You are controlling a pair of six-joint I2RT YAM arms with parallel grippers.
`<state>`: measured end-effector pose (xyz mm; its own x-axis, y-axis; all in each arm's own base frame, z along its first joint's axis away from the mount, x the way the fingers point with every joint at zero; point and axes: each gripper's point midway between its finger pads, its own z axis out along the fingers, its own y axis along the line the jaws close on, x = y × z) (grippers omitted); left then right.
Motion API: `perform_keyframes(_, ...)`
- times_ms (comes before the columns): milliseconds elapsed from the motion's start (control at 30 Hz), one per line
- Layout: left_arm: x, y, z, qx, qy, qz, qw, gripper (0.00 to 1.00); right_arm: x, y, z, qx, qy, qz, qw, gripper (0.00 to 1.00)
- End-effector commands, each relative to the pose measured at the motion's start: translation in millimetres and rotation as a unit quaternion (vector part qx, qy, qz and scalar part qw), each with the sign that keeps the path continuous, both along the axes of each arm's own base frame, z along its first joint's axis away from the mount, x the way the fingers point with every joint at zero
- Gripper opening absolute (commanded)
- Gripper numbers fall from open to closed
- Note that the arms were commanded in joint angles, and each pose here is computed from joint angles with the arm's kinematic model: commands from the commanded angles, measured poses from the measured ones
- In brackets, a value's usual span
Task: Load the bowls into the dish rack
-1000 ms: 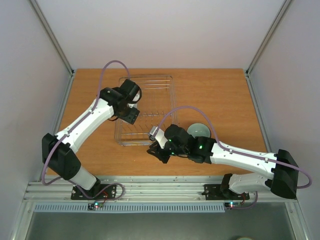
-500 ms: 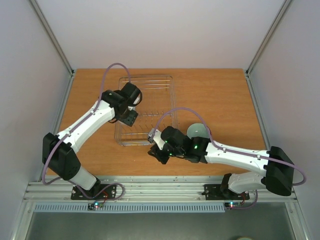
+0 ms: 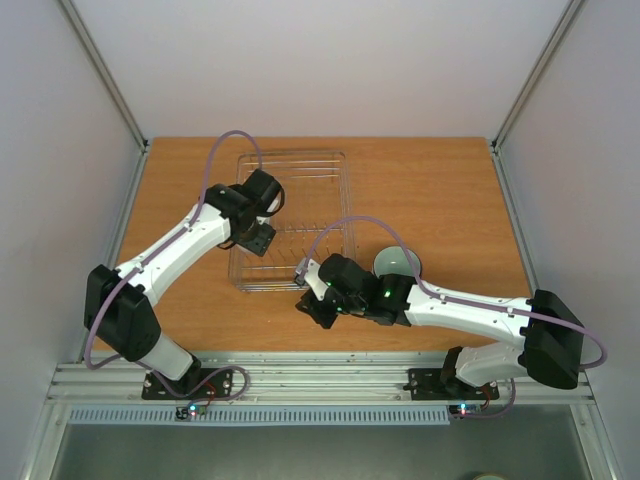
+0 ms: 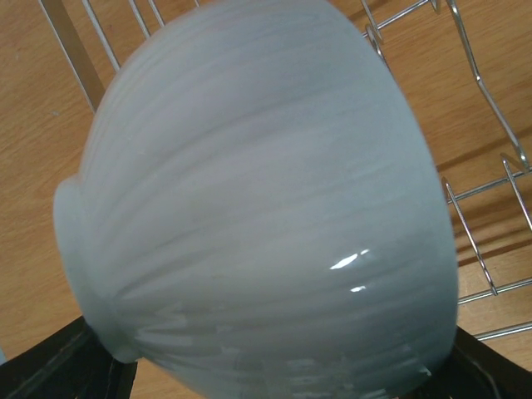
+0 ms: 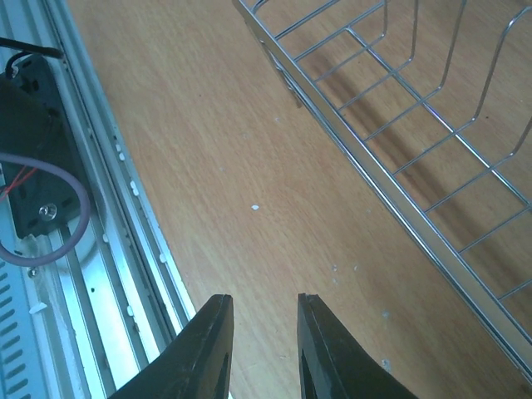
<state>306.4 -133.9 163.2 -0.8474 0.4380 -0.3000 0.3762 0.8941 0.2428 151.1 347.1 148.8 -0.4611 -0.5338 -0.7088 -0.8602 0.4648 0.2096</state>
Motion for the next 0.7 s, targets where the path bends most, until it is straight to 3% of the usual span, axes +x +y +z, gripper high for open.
perform_keyframes(0,4.2,-6.7,3.5,-0.012,-0.016,-0.006,1.000,0.00,5.6,-2.7,3.7,0.006,-0.012,-0.016,1.000,0.25)
perform_keyframes(667,-9.2,-32.7,-22.0,-0.006,0.018,-0.043,0.999,0.00,11.2,-9.7,1.7,-0.002,-0.026,-0.033,0.999,0.24)
